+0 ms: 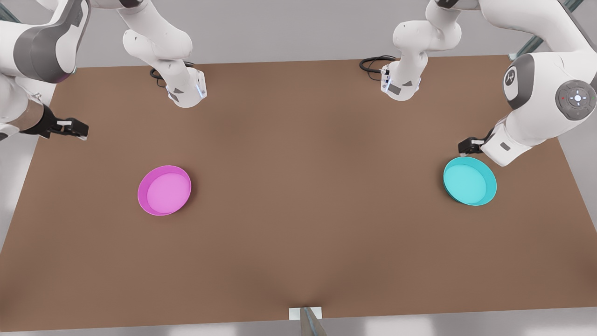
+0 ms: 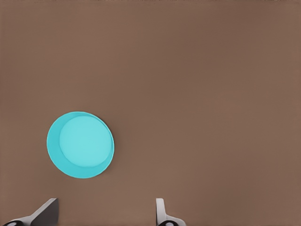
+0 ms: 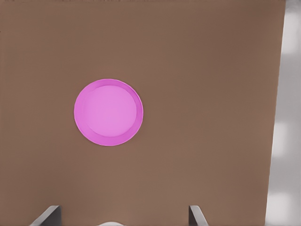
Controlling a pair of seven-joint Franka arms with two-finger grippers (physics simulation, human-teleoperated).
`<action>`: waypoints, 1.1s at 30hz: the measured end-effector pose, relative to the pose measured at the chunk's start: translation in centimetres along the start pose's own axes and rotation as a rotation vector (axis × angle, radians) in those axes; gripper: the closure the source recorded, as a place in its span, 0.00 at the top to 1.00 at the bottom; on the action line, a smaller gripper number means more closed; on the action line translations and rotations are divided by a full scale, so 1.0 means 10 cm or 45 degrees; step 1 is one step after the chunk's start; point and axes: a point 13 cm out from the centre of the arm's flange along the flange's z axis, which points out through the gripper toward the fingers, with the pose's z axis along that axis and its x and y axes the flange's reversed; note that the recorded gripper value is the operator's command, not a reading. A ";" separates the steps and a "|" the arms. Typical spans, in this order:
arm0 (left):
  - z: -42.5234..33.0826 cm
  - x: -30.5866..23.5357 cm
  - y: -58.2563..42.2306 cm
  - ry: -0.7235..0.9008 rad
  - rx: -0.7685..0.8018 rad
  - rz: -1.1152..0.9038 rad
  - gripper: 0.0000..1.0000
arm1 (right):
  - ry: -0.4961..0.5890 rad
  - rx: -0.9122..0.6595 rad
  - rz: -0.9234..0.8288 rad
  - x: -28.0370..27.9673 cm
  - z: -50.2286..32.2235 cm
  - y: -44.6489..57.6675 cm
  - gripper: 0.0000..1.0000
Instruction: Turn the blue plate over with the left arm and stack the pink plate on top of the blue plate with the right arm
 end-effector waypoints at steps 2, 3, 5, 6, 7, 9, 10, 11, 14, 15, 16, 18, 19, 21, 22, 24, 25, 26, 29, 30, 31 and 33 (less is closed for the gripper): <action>0.03 -0.02 0.01 0.003 0.002 -0.004 1.00 | -0.014 0.001 -0.005 -0.03 0.00 0.00 1.00; 0.16 -0.05 0.08 0.032 0.011 -0.020 1.00 | -0.018 0.002 -0.007 -0.04 0.00 -0.01 1.00; 0.66 -0.12 0.70 0.141 0.084 -0.168 1.00 | -0.024 0.002 -0.010 -0.05 0.00 -0.02 1.00; 1.02 -0.12 1.13 0.201 0.147 -0.273 1.00 | -0.026 0.002 -0.011 -0.06 0.00 -0.02 1.00; 1.34 -0.11 1.49 0.240 0.211 -0.363 1.00 | -0.028 0.002 -0.012 -0.06 0.00 -0.03 1.00; 2.00 -0.14 1.98 0.282 0.302 -0.459 1.00 | -0.028 0.003 -0.013 -0.06 0.00 -0.04 1.00; 2.33 -0.14 2.15 0.287 0.332 -0.482 1.00 | -0.025 0.003 -0.014 -0.06 0.01 -0.04 1.00; 2.65 -0.14 2.28 0.283 0.355 -0.497 1.00 | -0.021 0.003 -0.016 -0.06 0.02 -0.04 1.00; 3.33 -0.19 2.50 0.234 0.392 -0.502 1.00 | -0.005 0.002 -0.022 -0.04 0.07 -0.03 1.00; 3.49 -0.17 2.51 0.221 0.400 -0.492 1.00 | -0.001 0.002 -0.024 -0.04 0.08 -0.03 1.00; 3.63 -0.14 2.56 0.202 0.399 -0.485 1.00 | 0.002 0.002 -0.025 -0.04 0.08 -0.02 1.00; 3.77 -0.09 2.78 0.142 0.381 -0.484 1.00 | 0.005 0.002 -0.029 -0.04 0.09 -0.01 1.00; 3.84 -0.05 2.87 0.122 0.372 -0.482 1.00 | 0.006 0.002 -0.030 -0.04 0.09 -0.01 1.00; 4.00 0.04 2.91 0.109 0.367 -0.457 1.00 | 0.008 0.002 -0.033 -0.03 0.09 -0.01 1.00; 4.07 0.09 2.95 0.105 0.362 -0.450 1.00 | 0.010 0.002 -0.034 -0.03 0.09 -0.01 1.00; 4.14 0.20 3.08 0.090 0.344 -0.439 1.00 | 0.014 0.002 -0.035 -0.02 0.09 -0.01 1.00; 4.17 0.23 3.14 0.083 0.337 -0.431 1.00 | 0.016 0.001 -0.035 -0.02 0.10 -0.01 1.00; 4.22 0.28 3.15 0.084 0.337 -0.418 1.00 | 0.017 0.001 -0.035 -0.01 0.10 -0.01 1.00; 4.35 0.35 3.10 0.092 0.342 -0.367 1.00 | 0.022 0.001 -0.035 -0.01 0.10 -0.01 1.00; 4.37 0.35 3.10 0.089 0.341 -0.351 1.00 | 0.023 0.001 -0.035 0.00 0.11 -0.01 1.00; 4.38 0.35 3.10 0.086 0.341 -0.336 1.00 | 0.024 0.000 -0.035 0.00 0.11 -0.01 1.00; 4.42 0.36 3.08 0.085 0.352 -0.313 0.81 | 0.026 0.000 -0.035 0.00 0.11 -0.01 1.00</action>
